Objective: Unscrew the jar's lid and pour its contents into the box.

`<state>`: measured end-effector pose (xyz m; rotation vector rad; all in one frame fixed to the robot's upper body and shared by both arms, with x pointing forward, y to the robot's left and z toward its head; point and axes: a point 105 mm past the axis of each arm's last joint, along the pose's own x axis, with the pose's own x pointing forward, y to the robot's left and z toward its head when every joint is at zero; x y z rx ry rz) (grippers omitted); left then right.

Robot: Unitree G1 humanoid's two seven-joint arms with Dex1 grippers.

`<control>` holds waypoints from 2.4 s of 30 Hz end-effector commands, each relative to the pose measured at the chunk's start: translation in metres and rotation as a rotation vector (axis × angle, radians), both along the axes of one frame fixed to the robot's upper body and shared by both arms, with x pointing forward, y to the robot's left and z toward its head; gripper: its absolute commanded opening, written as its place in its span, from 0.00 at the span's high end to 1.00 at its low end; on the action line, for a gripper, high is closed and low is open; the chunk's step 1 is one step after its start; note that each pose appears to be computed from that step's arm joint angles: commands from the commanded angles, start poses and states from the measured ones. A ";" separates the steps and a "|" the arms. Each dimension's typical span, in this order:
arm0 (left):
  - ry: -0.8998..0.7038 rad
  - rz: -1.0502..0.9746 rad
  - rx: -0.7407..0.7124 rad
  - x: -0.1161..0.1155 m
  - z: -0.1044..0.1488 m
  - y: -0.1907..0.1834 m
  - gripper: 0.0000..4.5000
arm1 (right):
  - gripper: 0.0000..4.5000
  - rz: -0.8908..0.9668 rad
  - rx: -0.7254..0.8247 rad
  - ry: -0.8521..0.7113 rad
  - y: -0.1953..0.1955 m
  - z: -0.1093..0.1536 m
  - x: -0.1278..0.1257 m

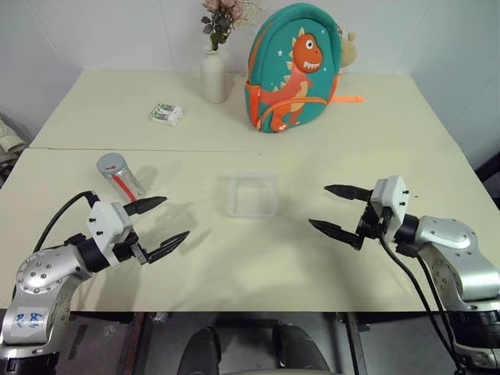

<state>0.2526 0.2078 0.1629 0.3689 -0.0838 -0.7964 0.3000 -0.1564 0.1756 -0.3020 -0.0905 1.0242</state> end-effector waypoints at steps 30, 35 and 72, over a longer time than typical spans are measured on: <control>-0.204 0.993 -0.359 0.021 0.005 0.101 0.00 | 0.01 0.419 0.149 -0.114 0.101 0.054 0.009; -0.180 0.979 -0.344 0.035 -0.001 0.089 0.00 | 0.01 0.426 0.165 -0.119 0.102 0.059 0.003; -0.203 1.028 -0.345 0.100 -0.005 0.092 0.26 | 0.00 0.556 0.130 -0.081 0.114 0.049 -0.024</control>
